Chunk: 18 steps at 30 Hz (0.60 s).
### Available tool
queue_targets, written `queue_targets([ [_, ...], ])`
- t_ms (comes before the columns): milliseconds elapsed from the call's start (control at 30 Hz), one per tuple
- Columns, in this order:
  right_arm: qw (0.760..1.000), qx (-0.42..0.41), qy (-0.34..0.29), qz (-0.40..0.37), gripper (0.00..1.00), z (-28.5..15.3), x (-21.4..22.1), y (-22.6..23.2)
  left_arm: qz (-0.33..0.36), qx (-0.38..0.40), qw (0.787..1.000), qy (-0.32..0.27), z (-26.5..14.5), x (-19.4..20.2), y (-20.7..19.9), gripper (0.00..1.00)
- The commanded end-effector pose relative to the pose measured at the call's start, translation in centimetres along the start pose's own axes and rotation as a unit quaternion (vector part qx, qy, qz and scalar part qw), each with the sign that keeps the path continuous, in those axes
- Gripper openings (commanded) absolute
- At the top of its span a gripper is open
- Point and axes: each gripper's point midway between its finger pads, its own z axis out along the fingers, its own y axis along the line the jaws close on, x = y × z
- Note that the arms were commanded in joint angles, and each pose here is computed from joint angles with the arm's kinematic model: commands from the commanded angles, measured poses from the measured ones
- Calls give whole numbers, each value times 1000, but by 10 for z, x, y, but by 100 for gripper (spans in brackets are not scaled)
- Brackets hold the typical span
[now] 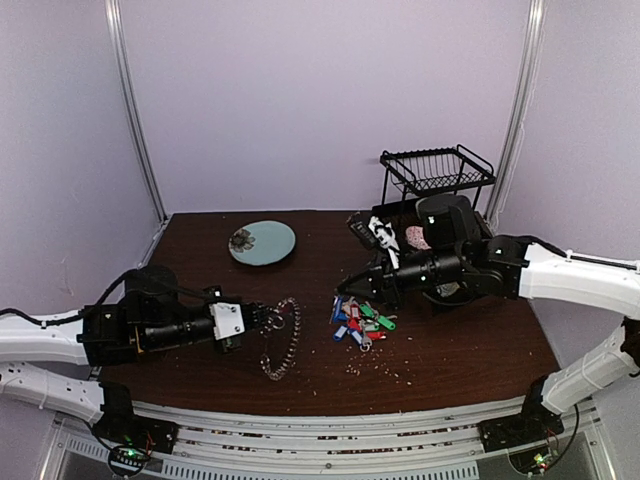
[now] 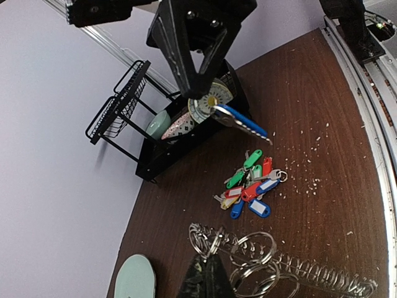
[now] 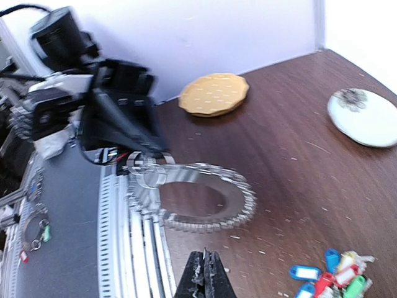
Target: Put the keys on the keyring
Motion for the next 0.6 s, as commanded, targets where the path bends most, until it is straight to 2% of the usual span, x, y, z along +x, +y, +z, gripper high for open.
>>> queue_targets([
  [0, 997, -64, -23, -30, 0, 12, -17, 44, -24, -30, 998, -55, -3, -34, 23, 0],
  [133, 996, -76, -36, -34, 0, 27, -22, 60, -40, -31, 997, -57, -1, -37, 25, 0],
  [300, 992, -69, -92, -44, 0, 37, -38, 71, -57, -32, 996, -62, 1, -40, 26, 0],
  [567, 991, -56, -112, -39, 0, 59, -39, 67, -70, -28, 995, -70, 1, -44, 26, 0],
])
